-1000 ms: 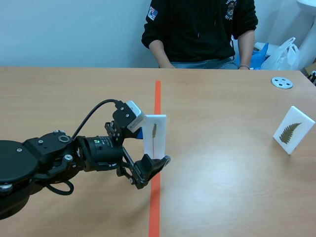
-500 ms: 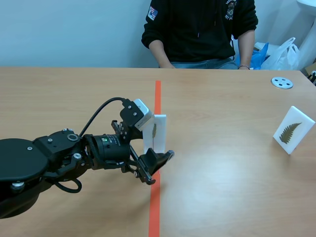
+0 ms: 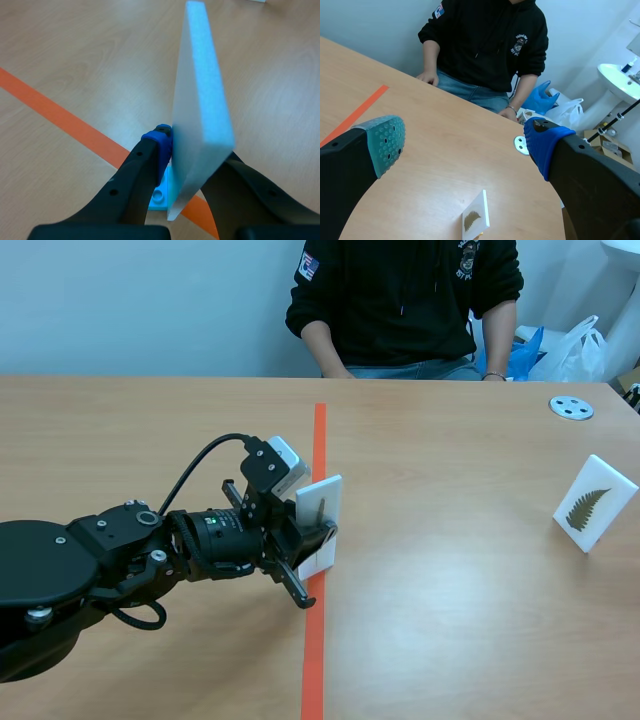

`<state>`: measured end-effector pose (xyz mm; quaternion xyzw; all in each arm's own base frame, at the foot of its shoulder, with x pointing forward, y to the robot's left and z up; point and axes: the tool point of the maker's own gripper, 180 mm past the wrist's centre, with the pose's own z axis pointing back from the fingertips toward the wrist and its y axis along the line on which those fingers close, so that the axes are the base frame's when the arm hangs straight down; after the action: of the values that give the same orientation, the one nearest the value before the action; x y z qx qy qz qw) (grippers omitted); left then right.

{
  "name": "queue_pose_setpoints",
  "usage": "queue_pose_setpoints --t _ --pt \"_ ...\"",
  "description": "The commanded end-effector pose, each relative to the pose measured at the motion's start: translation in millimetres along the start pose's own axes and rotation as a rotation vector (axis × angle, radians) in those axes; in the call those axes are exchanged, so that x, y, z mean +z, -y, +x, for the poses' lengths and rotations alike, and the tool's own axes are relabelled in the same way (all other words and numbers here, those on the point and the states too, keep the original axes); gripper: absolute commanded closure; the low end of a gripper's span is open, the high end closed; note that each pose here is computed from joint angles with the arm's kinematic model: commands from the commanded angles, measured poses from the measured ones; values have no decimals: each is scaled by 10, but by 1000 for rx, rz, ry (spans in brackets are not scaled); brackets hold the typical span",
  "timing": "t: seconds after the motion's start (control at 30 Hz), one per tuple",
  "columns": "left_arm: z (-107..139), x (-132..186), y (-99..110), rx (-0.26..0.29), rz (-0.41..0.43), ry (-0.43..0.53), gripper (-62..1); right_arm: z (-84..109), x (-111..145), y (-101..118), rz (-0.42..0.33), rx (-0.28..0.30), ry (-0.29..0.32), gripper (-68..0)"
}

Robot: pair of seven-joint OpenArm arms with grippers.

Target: Sort the leaf by its shape. The table is split by an orange tape line. A compound leaf with several leaflets goes to the left side, a simple leaf with one blade goes to the right side. Return to the home posture when a red brick is placed on the table.

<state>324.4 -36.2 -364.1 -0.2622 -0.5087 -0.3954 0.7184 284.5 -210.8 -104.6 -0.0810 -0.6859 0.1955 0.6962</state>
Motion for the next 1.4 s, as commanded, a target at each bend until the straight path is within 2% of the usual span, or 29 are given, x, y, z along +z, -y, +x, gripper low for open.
queue_pose_setpoints --t 0.0,0.23,0.33,0.53,0.67,0.97,1.17,1.37 --pt "158 -20 -48 -8 5 46 -42 35 -2 7 0 6 15 -489" --pt "163 -20 -48 -7 5 48 -42 34 -2 7 0 6 15 -489" --pt "190 8 -117 -8 22 56 -42 35 -2 7 0 6 15 -489" --pt "243 248 -554 1 127 60 -42 32 -2 10 -1 11 13 -489" --pt "266 560 -900 25 230 70 -42 22 -3 18 -6 26 7 -489" --pt "20 1452 -1618 100 490 55 -42 22 -3 18 -6 26 7 -489" --pt "-172 2029 -1903 109 636 10 -42 23 -3 18 -6 26 8 -489" --pt "-299 2464 -2052 142 748 -4 -42 21 -2 18 -6 26 7 -489"
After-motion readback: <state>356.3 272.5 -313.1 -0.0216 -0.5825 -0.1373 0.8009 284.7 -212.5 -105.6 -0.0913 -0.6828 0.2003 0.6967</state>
